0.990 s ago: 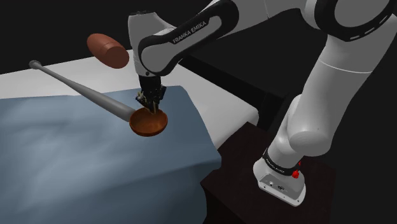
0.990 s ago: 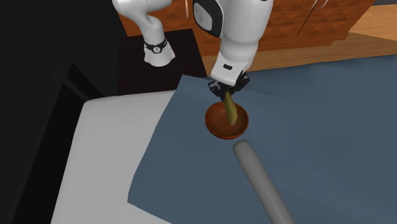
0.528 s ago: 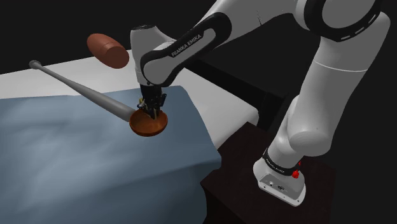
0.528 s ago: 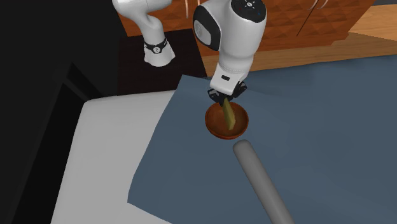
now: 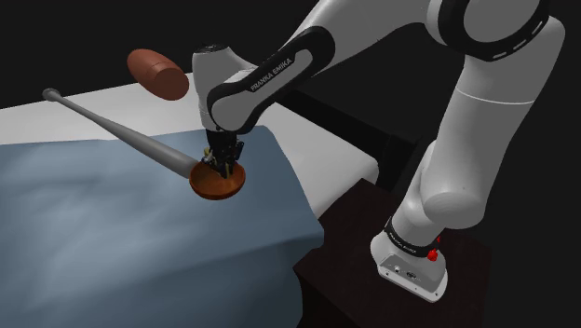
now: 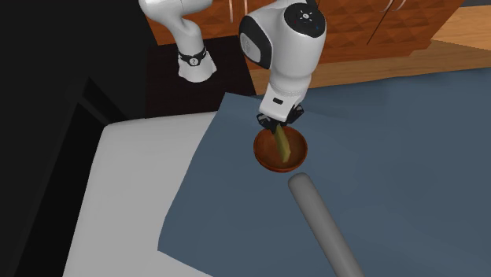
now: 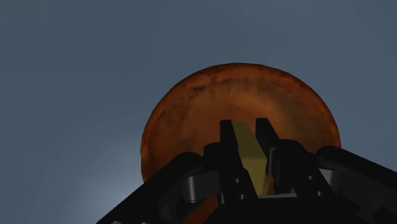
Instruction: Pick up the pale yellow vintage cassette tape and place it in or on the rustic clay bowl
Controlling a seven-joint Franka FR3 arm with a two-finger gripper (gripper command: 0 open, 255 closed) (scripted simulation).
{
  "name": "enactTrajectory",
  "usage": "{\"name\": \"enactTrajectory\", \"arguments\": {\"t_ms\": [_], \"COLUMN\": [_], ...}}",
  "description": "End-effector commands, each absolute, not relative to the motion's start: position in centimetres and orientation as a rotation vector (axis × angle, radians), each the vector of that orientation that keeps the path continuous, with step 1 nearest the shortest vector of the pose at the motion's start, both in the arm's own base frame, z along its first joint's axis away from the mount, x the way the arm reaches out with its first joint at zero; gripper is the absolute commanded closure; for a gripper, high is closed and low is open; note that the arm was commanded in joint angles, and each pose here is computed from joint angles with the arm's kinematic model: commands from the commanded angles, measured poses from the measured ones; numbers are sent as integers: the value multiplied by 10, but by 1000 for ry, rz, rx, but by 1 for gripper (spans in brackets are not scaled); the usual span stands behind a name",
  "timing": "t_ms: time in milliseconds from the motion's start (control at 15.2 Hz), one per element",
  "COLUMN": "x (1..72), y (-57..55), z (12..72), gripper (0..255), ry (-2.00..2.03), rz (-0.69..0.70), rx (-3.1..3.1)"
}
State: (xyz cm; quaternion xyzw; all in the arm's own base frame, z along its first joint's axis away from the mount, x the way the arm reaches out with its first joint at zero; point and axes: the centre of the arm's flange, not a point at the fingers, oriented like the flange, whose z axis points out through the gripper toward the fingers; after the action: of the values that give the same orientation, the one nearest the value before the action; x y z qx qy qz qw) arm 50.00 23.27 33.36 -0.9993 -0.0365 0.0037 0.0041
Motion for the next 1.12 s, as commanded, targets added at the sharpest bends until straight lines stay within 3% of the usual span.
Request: {"name": "enactTrajectory", "arguments": {"t_ms": [0,66,396,660,1056], "x": [500,500,500,500,500], "y": [233,233,233,232,232], "z": [334,334,334,384,384], "gripper": [255,0,0,0,0], "ry": [-114,-114,-114,-114,-114], "rz": [11,11,11,11,11], "rx": [-3131,-3131,-3131,-3131,-3131]}}
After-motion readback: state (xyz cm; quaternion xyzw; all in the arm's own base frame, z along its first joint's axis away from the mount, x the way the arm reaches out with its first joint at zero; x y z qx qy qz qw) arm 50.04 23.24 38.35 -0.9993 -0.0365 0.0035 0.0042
